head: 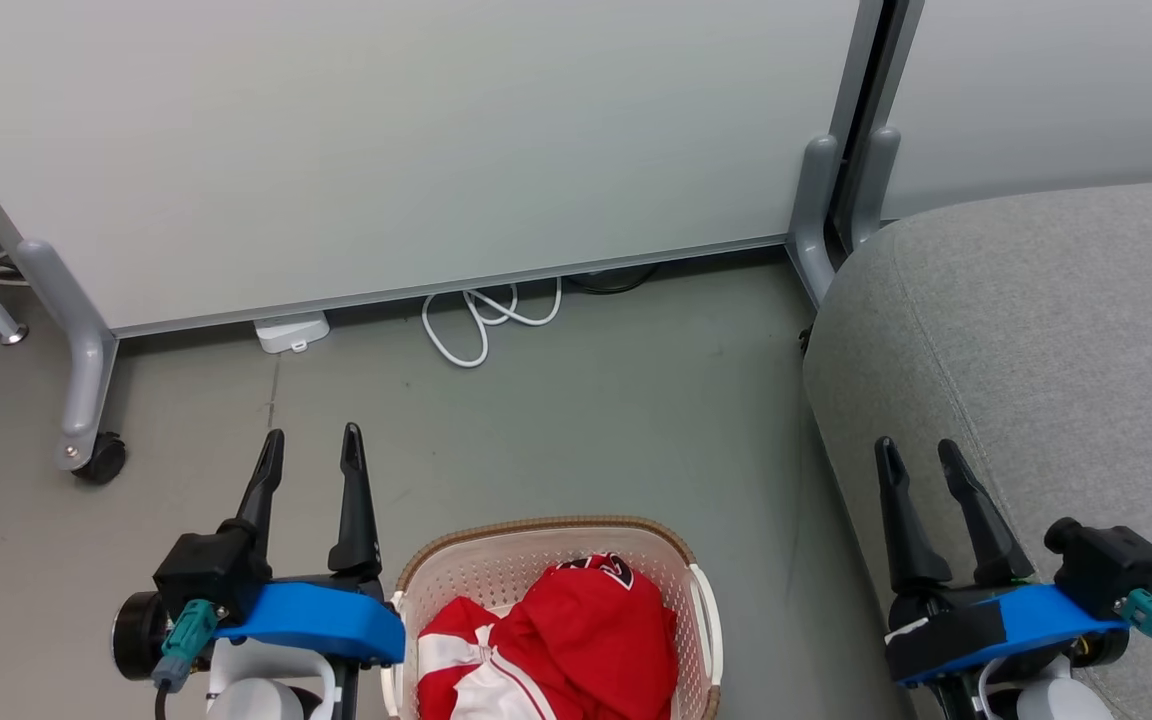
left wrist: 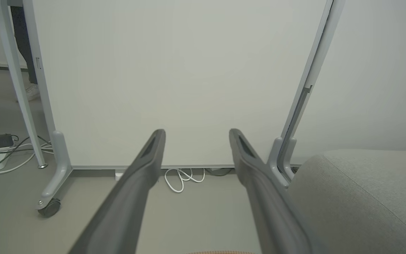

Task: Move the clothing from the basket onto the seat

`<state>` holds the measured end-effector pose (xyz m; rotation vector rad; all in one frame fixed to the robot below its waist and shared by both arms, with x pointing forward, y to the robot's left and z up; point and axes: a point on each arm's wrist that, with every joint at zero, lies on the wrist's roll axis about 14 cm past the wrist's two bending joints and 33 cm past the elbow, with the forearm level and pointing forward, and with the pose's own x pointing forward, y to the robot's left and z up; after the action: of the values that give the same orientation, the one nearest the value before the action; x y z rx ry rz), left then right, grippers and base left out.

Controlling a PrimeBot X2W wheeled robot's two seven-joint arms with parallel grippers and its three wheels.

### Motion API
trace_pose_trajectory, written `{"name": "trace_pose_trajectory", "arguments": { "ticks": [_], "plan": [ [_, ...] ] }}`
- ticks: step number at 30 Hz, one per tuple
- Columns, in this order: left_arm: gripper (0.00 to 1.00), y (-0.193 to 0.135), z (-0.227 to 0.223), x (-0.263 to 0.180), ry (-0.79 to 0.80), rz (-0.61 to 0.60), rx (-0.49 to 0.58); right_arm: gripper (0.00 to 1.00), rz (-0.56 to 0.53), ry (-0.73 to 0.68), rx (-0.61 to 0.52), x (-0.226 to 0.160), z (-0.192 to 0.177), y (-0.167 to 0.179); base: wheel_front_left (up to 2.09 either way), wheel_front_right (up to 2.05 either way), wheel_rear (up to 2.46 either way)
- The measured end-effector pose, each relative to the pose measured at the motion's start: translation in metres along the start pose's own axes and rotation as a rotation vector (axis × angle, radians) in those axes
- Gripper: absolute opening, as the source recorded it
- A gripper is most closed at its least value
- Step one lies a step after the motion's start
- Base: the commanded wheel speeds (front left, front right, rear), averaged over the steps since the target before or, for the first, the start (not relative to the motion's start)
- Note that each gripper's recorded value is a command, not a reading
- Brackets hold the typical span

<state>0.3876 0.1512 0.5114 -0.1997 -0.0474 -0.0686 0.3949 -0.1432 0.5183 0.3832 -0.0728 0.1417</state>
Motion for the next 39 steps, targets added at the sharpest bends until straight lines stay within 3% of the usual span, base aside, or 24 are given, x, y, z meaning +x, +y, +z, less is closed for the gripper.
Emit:
{"name": "trace_pose_trajectory", "arguments": {
  "ticks": [31,39],
  "plan": [
    [1.0,-0.008,0.002,-0.001,-0.039,-0.053,0.175,1.0,0.076,-0.017,-0.218,0.003,-0.001,0.015,0.0,0.0,0.0],
    [1.0,-0.006,-0.003,-0.001,-0.023,-0.055,0.164,1.0,0.072,-0.006,-0.225,0.002,-0.004,0.013,0.0,0.0,0.0]
  ]
}}
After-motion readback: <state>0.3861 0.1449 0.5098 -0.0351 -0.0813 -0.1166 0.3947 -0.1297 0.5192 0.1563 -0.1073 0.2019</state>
